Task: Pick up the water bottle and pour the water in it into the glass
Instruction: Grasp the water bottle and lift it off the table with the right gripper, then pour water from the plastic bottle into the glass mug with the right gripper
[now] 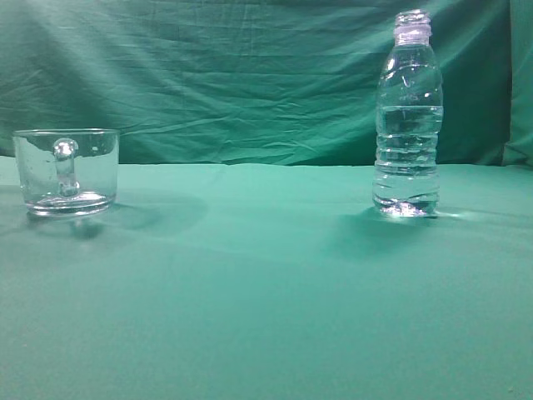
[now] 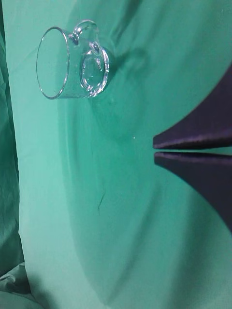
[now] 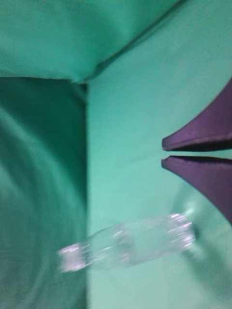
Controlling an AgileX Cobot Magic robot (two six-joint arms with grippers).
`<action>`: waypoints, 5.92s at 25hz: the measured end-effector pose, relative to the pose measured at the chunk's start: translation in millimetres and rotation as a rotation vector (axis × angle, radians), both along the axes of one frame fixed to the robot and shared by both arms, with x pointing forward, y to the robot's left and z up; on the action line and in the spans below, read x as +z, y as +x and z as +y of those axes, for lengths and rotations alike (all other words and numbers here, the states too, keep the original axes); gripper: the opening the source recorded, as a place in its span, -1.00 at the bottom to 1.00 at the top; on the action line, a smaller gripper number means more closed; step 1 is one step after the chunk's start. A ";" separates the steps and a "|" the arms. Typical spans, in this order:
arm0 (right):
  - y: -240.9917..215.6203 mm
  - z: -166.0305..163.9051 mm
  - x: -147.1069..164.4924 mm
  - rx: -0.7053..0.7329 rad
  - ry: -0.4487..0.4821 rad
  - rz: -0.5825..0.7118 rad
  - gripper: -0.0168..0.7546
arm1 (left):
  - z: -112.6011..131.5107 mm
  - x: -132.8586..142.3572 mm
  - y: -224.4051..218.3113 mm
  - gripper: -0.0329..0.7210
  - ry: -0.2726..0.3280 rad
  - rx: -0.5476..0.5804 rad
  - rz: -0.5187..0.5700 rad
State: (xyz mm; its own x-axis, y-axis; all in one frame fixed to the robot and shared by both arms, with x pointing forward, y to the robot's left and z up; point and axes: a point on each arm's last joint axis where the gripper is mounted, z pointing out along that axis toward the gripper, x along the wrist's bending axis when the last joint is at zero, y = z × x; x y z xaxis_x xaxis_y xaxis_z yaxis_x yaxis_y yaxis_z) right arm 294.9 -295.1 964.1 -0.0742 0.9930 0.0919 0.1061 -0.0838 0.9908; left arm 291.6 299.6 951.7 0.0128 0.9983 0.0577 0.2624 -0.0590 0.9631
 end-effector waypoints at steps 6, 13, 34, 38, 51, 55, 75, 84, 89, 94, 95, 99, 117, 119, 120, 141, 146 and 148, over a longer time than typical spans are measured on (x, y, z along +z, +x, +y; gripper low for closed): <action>-5.3 7.0 38.3 0.094 0.131 -0.413 -0.96 | 0.0 0.0 0.0 -0.91 0.000 0.000 0.000; 8.3 3.3 83.9 0.025 0.116 -0.185 -0.96 | 0.0 0.0 0.0 -0.91 0.000 0.000 0.000; 105.6 64.1 40.6 0.430 -0.074 0.074 -0.62 | 0.0 0.0 0.0 -0.91 0.000 0.000 0.000; 122.8 75.2 20.7 0.490 -0.047 0.130 0.28 | 0.0 0.0 0.0 -0.91 0.000 0.000 0.000; 185.9 90.0 -27.9 0.411 0.110 0.257 0.72 | 0.0 0.0 0.0 -0.91 0.000 0.000 0.000; 204.7 94.2 -45.0 0.410 0.050 0.222 0.72 | 0.0 0.0 0.0 -0.91 0.000 0.000 0.000; 239.5 102.8 -82.0 0.407 -0.005 0.115 0.29 | 0.0 0.0 0.0 -0.91 0.000 0.000 0.000; 239.4 102.9 -83.0 0.409 -0.010 0.118 -0.15 | 0.0 0.0 0.0 -0.91 0.000 0.000 0.000; 239.3 103.2 -82.1 0.412 -0.010 0.119 -0.15 | 0.0 0.0 0.0 -0.91 0.000 0.000 0.000; 236.5 105.8 -54.8 0.453 -0.033 0.062 -0.15 | 0.0 0.0 0.0 -0.91 0.000 0.000 0.000; 235.0 106.7 -44.9 0.466 -0.042 0.042 -0.15 | 0.0 0.0 0.0 -0.91 0.000 0.000 0.000; 231.5 114.8 -7.2 0.557 -0.141 0.033 -0.15 | 0.0 0.0 0.0 -0.91 0.000 0.000 0.000; 253.5 225.7 86.6 0.639 -0.686 0.198 -0.15 | 0.0 0.0 0.0 -0.91 0.000 0.000 0.000; 258.9 242.6 81.1 0.656 -0.773 0.197 -0.15 | 0.0 0.0 0.0 -0.91 0.000 0.000 0.000; 261.5 249.9 78.5 0.660 -0.805 0.198 -0.15 | 0.0 0.0 0.0 -0.91 0.000 0.000 0.000; 303.7 335.9 9.4 0.725 -1.335 0.026 -0.15 | 0.0 0.0 0.0 -0.91 0.000 0.000 0.000; 305.2 335.8 11.7 0.717 -1.410 -0.022 -0.15 | 0.0 0.0 0.0 -0.91 0.000 0.000 0.000; 306.2 334.9 12.6 0.704 -1.439 -0.034 -0.15 | 0.0 0.0 0.0 -0.91 0.000 0.000 0.000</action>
